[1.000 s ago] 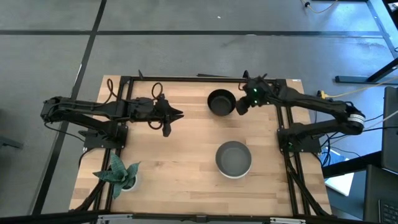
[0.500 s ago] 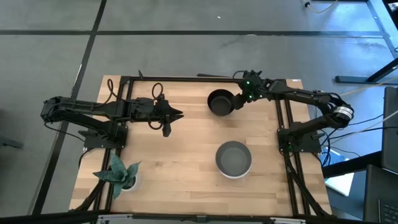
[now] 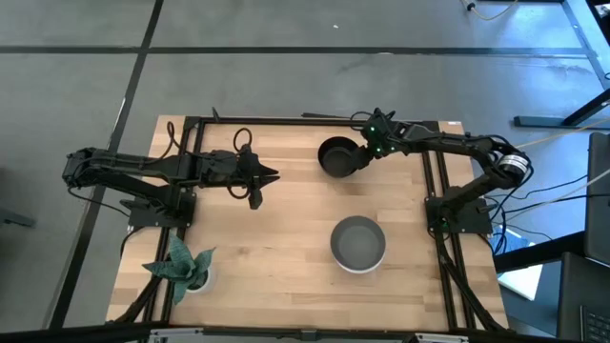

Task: Nest bowls inside each other
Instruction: Stack the black bowl on the gray bowl

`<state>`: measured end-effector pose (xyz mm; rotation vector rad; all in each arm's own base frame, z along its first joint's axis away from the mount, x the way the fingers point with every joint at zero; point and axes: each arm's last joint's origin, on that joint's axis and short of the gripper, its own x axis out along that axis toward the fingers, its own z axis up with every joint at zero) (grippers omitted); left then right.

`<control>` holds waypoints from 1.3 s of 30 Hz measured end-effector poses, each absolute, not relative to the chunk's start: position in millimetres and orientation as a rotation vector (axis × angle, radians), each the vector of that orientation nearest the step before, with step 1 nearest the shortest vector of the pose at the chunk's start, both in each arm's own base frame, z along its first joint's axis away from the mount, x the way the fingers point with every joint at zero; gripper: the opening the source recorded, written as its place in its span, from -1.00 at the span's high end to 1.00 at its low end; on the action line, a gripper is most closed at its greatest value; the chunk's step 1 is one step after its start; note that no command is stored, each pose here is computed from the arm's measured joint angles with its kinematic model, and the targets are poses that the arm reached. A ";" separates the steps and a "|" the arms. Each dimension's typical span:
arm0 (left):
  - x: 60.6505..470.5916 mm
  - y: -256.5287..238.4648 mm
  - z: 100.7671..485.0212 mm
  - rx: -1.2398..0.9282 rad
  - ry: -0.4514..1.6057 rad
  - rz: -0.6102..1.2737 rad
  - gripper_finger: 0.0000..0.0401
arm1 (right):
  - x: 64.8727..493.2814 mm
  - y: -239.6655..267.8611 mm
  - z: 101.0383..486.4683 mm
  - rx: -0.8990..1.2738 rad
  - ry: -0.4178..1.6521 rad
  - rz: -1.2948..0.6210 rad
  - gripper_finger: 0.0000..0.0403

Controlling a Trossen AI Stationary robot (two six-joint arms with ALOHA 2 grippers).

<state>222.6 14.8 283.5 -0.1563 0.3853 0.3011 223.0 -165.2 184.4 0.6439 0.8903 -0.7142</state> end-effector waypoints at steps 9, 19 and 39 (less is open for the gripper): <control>222.6 14.8 283.5 -0.156 0.386 0.301 0.67 | 222.8 -166.1 182.5 0.648 0.897 -0.720 0.37; 222.6 14.8 283.5 -0.156 0.386 0.301 0.67 | 223.0 -165.6 182.5 0.682 0.888 -0.719 0.37; 222.6 14.8 283.6 -0.156 0.385 0.301 0.67 | 222.8 -164.2 182.1 0.753 0.881 -0.719 0.37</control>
